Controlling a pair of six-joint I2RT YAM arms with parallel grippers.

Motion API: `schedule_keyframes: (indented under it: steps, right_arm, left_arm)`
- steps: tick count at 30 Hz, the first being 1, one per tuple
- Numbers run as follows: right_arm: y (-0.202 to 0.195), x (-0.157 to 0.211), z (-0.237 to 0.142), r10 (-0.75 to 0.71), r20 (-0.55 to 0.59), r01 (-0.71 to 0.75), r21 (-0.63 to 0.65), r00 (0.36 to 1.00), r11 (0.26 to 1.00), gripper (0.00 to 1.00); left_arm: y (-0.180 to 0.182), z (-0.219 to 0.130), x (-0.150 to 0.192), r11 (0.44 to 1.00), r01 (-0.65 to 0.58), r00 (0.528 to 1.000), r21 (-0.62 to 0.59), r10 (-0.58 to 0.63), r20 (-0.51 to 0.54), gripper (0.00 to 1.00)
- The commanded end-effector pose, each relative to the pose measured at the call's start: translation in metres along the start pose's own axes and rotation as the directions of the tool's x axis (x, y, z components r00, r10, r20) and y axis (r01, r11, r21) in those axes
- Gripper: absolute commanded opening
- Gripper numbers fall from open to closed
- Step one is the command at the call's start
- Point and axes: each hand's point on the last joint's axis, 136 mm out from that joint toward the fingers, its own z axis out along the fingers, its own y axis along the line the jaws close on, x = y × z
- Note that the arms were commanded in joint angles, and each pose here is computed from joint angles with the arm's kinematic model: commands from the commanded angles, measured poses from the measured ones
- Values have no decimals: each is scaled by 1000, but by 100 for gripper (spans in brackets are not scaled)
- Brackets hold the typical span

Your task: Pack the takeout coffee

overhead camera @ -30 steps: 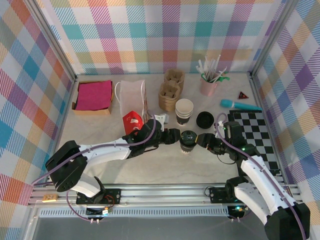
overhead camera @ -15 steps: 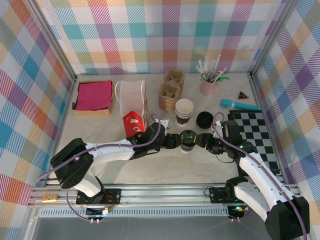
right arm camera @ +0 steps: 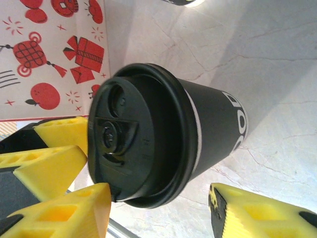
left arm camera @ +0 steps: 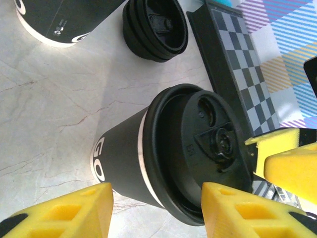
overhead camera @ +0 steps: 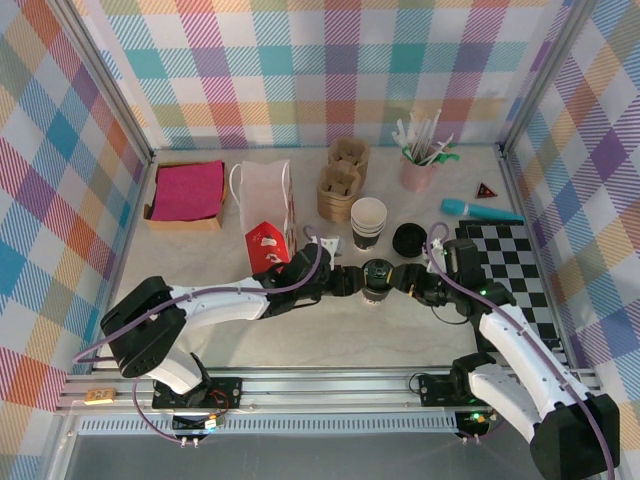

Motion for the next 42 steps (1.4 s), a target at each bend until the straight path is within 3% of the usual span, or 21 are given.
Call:
schedule_keyframes:
  steps: [1, 22, 42]
  right_arm:
    - [13, -10, -5, -49, 22, 49, -17, 999, 999, 58]
    - [1, -13, 11, -12, -7, 12, 16, 1000, 1000, 56]
    - [-28, 9, 24, 31, -18, -30, 38, 999, 999, 52]
  left_arm:
    - [-12, -11, -15, 999, -26, 999, 47, 24, 35, 50]
    - [0, 20, -7, 1000, -12, 999, 27, 13, -29, 49]
    - [21, 22, 7, 1000, 3, 999, -26, -4, -42, 48]
